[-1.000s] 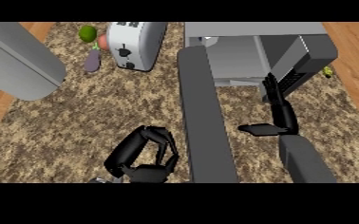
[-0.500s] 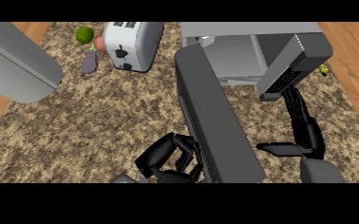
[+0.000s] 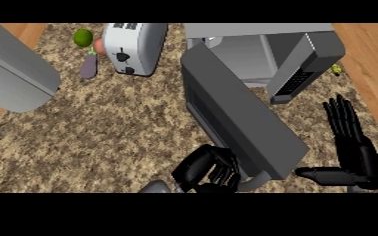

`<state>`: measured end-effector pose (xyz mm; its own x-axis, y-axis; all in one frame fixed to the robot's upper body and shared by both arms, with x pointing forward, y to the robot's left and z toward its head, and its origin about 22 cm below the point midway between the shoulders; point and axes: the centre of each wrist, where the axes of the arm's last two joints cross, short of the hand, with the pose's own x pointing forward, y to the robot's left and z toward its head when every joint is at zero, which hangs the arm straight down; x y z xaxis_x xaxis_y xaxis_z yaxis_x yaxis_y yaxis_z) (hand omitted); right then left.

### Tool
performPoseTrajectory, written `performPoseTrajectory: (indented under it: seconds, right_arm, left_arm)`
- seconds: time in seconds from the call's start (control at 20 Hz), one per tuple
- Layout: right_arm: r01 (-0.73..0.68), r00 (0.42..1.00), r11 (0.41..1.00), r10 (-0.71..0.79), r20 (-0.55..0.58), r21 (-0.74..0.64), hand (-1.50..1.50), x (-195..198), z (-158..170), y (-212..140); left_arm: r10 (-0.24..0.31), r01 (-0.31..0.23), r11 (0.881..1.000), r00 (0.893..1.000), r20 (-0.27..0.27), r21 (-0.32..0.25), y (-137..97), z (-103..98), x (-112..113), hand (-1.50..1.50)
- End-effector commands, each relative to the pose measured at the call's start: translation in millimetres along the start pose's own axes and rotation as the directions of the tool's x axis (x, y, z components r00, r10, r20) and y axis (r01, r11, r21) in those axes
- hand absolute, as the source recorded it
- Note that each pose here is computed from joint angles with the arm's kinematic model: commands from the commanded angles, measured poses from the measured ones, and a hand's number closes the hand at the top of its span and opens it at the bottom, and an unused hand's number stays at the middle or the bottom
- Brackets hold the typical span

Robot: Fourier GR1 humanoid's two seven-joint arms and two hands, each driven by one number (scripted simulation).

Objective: Pick up the milk, place it into the microwave and close the microwave

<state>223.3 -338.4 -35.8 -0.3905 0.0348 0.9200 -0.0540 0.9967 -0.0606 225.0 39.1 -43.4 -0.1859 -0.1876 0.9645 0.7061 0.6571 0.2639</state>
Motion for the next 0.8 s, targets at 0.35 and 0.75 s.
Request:
performPoseTrajectory:
  seconds: [0.35,0.75]
  right_arm:
    - [0.077,0.993,0.987,-0.089,0.077,0.14,-1.5,51.2,-22.0,-17.2]
    - [0.114,0.986,0.938,-0.146,0.075,0.328,-1.5,75.4,-40.7,-6.2]
  left_arm:
    - [0.026,-0.037,0.973,0.998,0.051,0.227,-2.4,-32.2,23.3,1.5]
    - [0.021,-0.065,0.945,0.99,0.139,0.319,14.3,-58.0,48.6,1.5]
